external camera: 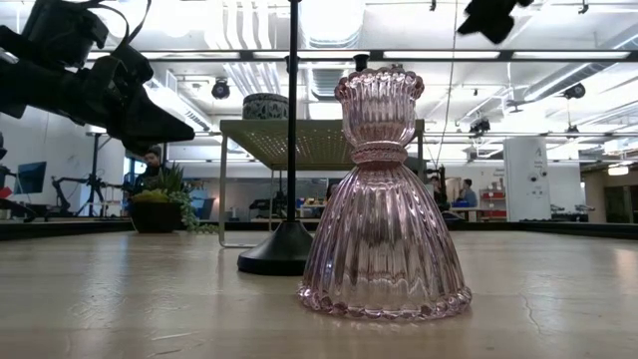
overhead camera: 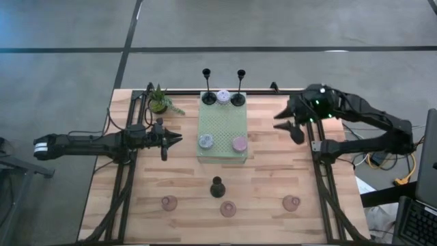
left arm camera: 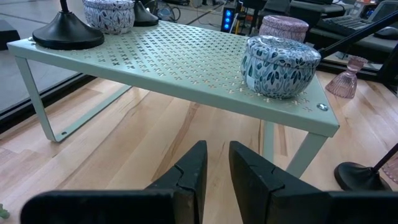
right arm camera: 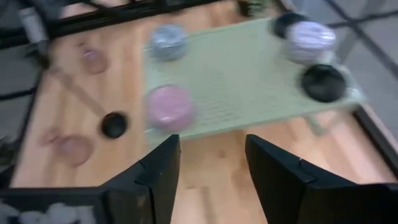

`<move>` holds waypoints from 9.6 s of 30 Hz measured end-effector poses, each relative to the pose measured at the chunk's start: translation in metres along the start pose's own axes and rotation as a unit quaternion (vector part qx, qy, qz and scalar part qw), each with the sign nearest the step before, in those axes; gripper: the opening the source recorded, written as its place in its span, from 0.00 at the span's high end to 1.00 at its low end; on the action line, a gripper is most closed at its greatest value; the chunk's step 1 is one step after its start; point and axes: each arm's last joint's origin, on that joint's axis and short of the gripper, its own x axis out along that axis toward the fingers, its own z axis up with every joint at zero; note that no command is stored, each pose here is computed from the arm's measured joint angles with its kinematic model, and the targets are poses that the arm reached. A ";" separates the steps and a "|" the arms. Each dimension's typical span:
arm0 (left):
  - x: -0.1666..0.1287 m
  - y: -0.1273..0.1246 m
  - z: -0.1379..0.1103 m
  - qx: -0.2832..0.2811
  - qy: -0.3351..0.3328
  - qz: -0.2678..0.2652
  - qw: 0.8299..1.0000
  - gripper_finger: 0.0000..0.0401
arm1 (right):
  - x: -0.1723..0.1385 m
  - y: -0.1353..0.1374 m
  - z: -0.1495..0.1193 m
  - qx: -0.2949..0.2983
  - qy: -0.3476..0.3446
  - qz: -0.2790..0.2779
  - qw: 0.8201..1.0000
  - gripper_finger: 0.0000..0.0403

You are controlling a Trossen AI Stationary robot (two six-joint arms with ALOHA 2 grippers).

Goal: Pick & Place candle stick holders
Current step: Put the black candle holder on the shelf, then put the right pink candle holder on the shelf

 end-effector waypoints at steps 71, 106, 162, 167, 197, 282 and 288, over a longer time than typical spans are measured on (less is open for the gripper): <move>0.000 0.000 -0.002 0.001 0.013 0.002 1.000 0.82 | 0.239 0.170 -0.022 0.025 -0.036 0.103 0.994 0.76; 0.000 0.000 -0.002 0.001 0.012 0.001 1.000 0.82 | 0.155 0.160 0.095 -0.067 -0.037 0.026 0.997 0.98; 0.000 0.000 -0.002 0.001 0.012 0.002 1.000 0.82 | 0.150 0.081 0.095 -0.024 -0.065 -0.100 0.993 0.98; 0.000 0.000 -0.002 0.001 0.012 0.002 1.000 0.82 | 0.150 0.081 0.095 -0.017 -0.065 -0.098 0.993 0.98; 0.000 0.000 -0.002 0.001 0.012 0.001 1.000 0.82 | 0.143 0.082 0.094 -0.009 -0.063 -0.083 0.995 0.98; 0.000 0.000 -0.002 0.001 0.012 0.001 1.000 0.82 | 0.001 0.277 -0.142 0.288 0.271 -0.158 0.905 0.70; 0.000 0.000 -0.002 0.001 0.012 0.001 1.000 0.82 | 0.024 0.296 -0.175 0.242 0.295 -0.208 0.901 0.65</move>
